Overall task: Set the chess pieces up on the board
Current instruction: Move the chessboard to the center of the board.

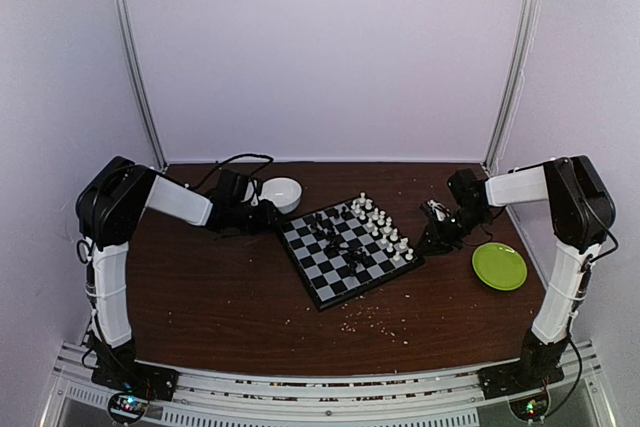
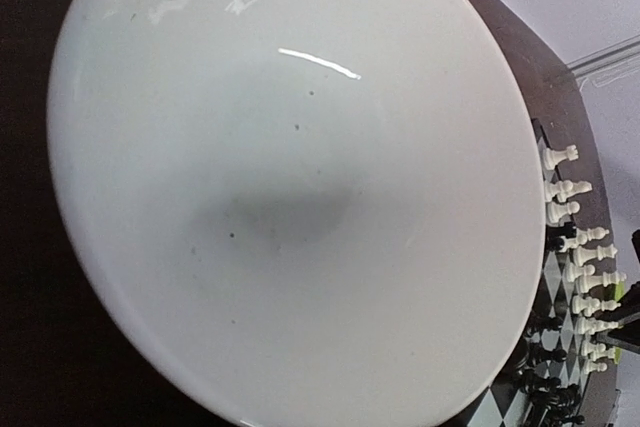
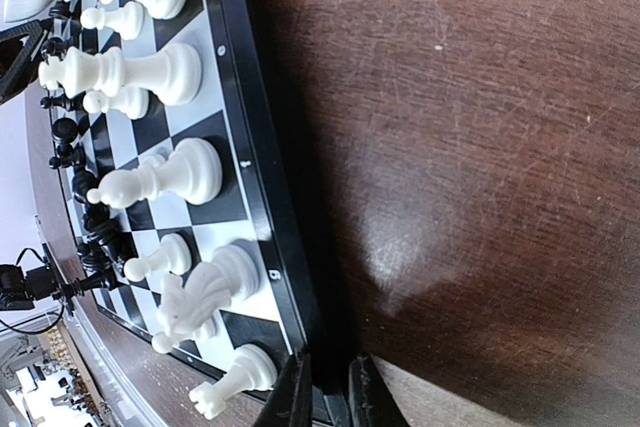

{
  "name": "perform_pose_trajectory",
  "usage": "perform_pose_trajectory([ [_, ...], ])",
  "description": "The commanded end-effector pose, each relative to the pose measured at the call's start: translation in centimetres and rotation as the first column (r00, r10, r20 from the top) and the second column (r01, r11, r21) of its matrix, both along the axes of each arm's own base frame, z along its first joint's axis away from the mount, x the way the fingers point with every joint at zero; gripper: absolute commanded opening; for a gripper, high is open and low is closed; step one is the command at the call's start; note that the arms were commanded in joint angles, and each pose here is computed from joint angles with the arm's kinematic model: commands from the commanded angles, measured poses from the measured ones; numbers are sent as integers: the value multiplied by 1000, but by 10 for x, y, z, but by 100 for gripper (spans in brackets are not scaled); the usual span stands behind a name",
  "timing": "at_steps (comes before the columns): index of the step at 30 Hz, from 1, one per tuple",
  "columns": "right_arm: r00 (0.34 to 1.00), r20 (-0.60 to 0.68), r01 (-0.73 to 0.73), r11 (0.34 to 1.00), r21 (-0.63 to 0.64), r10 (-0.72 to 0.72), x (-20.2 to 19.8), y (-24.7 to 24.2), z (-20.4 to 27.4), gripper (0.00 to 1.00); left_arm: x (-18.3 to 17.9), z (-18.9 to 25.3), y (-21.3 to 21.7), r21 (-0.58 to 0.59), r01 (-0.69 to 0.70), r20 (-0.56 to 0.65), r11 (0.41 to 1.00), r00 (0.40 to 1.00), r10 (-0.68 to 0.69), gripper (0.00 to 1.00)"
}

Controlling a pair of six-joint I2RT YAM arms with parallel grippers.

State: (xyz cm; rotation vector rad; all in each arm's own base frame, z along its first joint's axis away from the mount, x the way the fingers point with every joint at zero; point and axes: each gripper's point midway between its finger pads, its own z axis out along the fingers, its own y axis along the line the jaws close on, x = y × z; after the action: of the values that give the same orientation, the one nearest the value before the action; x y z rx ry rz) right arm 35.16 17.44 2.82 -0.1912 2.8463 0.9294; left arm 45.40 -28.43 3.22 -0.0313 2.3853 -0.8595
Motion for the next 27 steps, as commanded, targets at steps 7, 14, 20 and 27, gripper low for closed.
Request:
perform_pose_trajectory([
  [7, 988, -122, -93, 995, 27, 95, -51, 14, -16, 9, -26, 1, -20, -82, 140, 24, 987, 990, -138, 36],
  [14, 982, -105, -157, 988, 4, 156, -64, 25, -14, 8, -38, -1, -18, -90, 166, 25, 982, 986, -164, 33],
  [20, 978, -81, -195, 981, 0, 195, -76, 34, -13, 8, -52, -3, -10, -103, 155, 22, 983, 988, -154, 31],
  [27, 946, -118, -298, 953, 58, 303, -102, 52, -14, 8, -69, -4, -1, -93, 155, 9, 983, 988, -155, 29],
])
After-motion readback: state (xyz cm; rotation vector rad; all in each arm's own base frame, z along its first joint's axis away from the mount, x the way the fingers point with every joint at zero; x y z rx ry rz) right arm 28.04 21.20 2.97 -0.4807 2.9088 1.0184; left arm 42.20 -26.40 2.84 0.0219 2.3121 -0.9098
